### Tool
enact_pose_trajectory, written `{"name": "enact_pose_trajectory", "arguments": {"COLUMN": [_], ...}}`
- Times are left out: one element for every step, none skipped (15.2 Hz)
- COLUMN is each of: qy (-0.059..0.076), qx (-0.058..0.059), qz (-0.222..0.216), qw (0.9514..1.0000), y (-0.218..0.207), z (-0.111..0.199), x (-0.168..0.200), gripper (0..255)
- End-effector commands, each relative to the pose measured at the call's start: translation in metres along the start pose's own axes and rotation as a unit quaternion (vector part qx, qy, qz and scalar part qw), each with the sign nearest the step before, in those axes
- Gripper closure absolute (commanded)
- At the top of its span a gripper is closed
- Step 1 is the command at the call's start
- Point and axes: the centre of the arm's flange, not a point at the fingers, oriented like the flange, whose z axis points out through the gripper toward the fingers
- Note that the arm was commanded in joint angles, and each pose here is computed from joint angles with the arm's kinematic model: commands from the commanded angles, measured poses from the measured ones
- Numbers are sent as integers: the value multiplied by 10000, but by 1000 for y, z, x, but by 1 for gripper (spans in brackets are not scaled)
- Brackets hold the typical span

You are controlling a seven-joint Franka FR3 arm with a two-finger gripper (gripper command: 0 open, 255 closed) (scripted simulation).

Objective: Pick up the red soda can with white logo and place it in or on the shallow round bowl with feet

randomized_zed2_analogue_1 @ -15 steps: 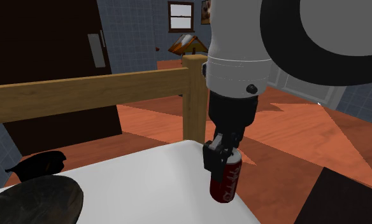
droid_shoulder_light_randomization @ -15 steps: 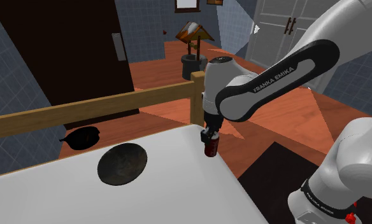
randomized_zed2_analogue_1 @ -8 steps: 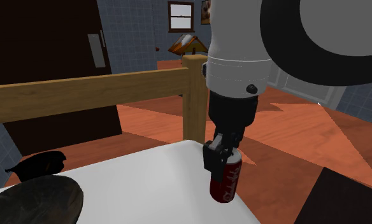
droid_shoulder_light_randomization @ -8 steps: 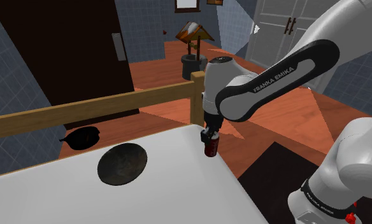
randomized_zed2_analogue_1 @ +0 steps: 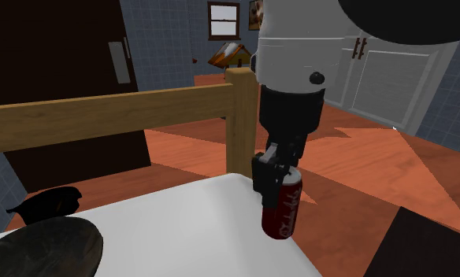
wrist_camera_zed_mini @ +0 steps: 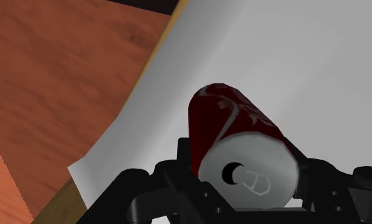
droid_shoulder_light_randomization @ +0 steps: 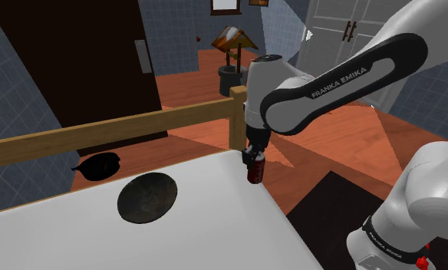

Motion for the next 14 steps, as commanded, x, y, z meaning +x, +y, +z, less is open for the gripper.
{"name": "enact_pose_trajectory", "arguments": {"qy": [-2, -2, -2, -2, -2, -2, -2, -2, -2, -2, -2, -2, -2, -2], "qx": [0, 0, 0, 0, 0, 0, 0, 0, 0, 0, 0, 0, 0, 0], "qz": [0, 0, 0, 0, 0, 0, 0, 0, 0, 0, 0, 0, 0, 0], "qw": [10000, 10000, 10000, 10000, 10000, 10000, 10000, 10000, 10000, 10000, 10000, 10000, 10000, 10000], "y": [0, 0, 0, 0, 0, 0, 0, 0, 0, 0, 0, 0, 0, 0], "z": [-10, -15, -21, -26, -31, -37, -42, -47, -52, -58, -63, -68, -74, -79], "x": [-1, -1, -1, -1, -1, -1, -1, -1, -1, -1, -1, -1, -1, -1], "gripper": [255, 255, 255, 255, 255, 255, 255, 255, 255, 255, 255, 255, 255, 255]}}
